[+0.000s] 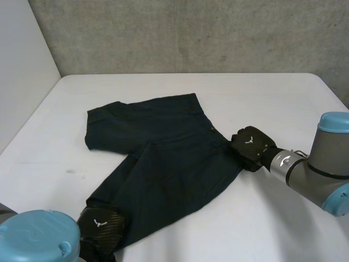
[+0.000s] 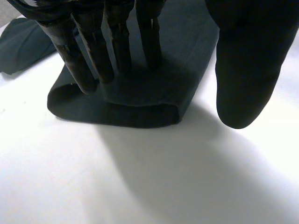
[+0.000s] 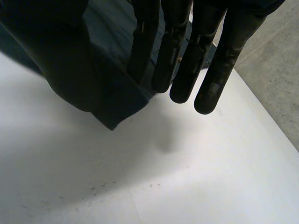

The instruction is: Fold the shorts.

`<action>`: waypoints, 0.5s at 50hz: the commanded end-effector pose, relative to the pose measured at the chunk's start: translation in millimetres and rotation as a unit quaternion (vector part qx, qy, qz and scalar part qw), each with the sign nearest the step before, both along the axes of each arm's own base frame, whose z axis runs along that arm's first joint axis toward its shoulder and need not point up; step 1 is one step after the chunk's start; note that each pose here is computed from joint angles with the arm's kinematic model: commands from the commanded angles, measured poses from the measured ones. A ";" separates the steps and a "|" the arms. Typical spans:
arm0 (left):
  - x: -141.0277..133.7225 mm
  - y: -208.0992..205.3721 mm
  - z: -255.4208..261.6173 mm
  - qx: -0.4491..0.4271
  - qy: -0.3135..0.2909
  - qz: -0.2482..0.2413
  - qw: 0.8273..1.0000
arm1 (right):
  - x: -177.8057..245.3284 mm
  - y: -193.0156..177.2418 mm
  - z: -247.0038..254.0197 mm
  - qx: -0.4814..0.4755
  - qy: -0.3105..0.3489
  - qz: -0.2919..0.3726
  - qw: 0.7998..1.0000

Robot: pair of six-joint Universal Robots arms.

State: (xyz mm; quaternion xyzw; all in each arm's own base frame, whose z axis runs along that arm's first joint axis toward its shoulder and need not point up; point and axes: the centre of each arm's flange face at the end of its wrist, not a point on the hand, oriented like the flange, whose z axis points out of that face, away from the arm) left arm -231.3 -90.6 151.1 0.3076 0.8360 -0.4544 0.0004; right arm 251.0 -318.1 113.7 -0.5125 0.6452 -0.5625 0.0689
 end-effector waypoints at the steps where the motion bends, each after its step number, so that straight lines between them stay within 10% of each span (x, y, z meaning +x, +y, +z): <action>1: -7.4 -7.1 -2.9 -0.013 0.008 -0.001 1.000 | 1.4 0.2 2.4 0.007 -0.009 -0.003 1.000; 25: -13.7 -23.3 -14.7 -0.028 -0.001 0.017 0.999 | 6.8 4.5 18.2 0.029 -0.049 -0.021 0.998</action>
